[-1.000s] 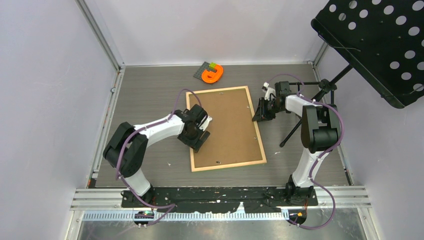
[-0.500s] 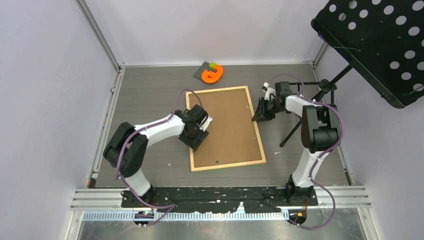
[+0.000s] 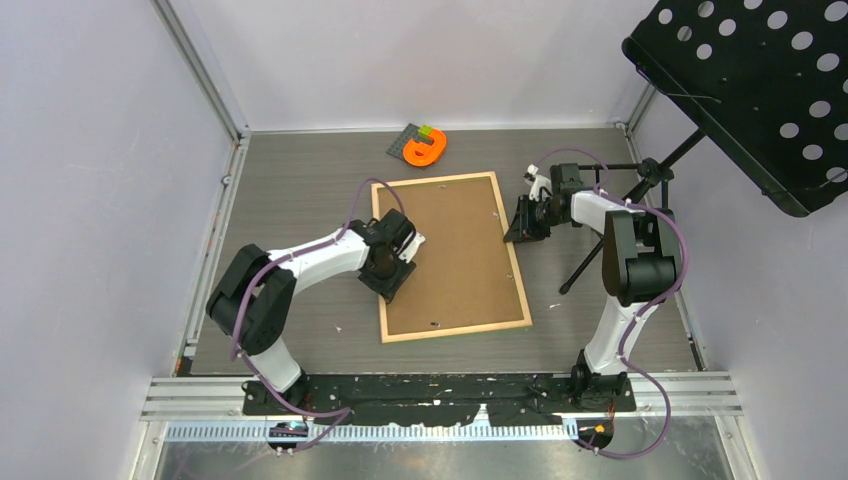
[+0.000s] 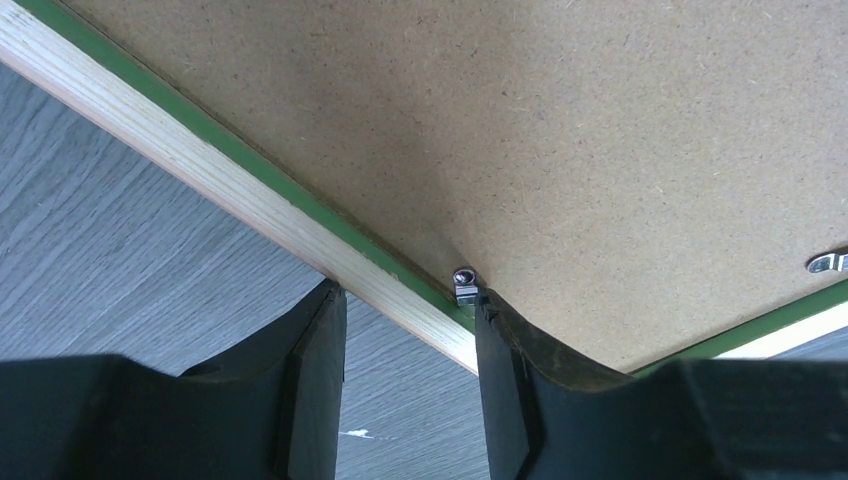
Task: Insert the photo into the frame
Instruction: Install the photo frame at the center of the board.
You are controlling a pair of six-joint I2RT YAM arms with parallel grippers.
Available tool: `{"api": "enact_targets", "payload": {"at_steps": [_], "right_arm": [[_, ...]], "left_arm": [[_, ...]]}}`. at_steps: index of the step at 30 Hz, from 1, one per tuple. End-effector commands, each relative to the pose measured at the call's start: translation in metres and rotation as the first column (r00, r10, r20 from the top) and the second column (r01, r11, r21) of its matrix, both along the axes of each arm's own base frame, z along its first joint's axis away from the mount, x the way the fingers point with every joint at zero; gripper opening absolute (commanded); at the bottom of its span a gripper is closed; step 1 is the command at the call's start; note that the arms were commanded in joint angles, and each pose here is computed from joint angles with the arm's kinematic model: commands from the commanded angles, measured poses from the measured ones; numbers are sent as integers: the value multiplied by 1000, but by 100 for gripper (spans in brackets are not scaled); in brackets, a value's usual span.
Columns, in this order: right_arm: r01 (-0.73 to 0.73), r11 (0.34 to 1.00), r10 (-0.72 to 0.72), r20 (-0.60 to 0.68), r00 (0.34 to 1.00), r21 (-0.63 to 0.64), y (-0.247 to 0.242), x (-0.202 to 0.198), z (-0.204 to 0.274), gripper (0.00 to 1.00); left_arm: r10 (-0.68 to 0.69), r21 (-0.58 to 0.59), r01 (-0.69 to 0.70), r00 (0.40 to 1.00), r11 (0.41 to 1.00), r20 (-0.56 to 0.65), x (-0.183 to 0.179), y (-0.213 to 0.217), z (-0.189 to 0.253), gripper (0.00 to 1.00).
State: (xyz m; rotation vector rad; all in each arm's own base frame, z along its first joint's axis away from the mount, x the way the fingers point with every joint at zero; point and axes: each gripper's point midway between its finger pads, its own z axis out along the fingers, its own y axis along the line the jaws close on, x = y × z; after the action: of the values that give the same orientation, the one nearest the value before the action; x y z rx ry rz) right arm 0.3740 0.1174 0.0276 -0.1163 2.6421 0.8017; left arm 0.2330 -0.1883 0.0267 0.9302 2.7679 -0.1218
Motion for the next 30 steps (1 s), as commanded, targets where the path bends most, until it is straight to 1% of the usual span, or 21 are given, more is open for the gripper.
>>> {"api": "enact_targets", "payload": {"at_steps": [1, 3, 9, 10, 11, 16, 25, 26, 28, 29, 30], "right_arm": [[-3, 999, 1, 47, 999, 40, 6, 8, 11, 6], [-3, 999, 1, 47, 999, 44, 6, 8, 12, 6], [-5, 999, 3, 48, 999, 45, 6, 6, 11, 6], [-6, 999, 4, 47, 999, 44, 6, 6, 11, 6], [-6, 999, 4, 46, 999, 43, 6, 6, 10, 6], [-4, 999, 2, 46, 999, 38, 5, 6, 8, 6], [-7, 1000, 6, 48, 999, 29, 4, 4, 7, 6], [-7, 1000, 5, 49, 999, 29, 4, 5, 7, 6], [-8, 1000, 7, 48, 999, 28, 4, 4, 7, 6], [-8, 1000, 7, 50, 999, 28, 4, 4, 7, 6], [-8, 1000, 6, 50, 999, 28, 4, 5, 7, 6]], "left_arm": [[-51, -6, 51, 999, 999, -14, -3, 1, 1, 33], [-51, -4, 51, 998, 999, -32, -5, 3, -1, 31], [-58, -7, 58, 998, 998, -18, -2, 3, 2, 28], [-60, -6, 60, 998, 998, -17, -2, 2, 2, 26], [-61, -8, 60, 998, 998, -17, -2, 2, 3, 23], [-62, -34, 63, 998, 997, 11, 2, -2, 11, 1], [-89, -59, 93, 994, 994, 62, 9, -6, 22, 0], [-88, -62, 93, 994, 994, 67, 10, -6, 24, 4], [-78, -70, 84, 994, 994, 79, 13, -5, 29, 17], [-69, -80, 76, 994, 994, 88, 15, -5, 32, 29], [-60, -88, 69, 994, 994, 93, 17, -4, 35, 37]]}}
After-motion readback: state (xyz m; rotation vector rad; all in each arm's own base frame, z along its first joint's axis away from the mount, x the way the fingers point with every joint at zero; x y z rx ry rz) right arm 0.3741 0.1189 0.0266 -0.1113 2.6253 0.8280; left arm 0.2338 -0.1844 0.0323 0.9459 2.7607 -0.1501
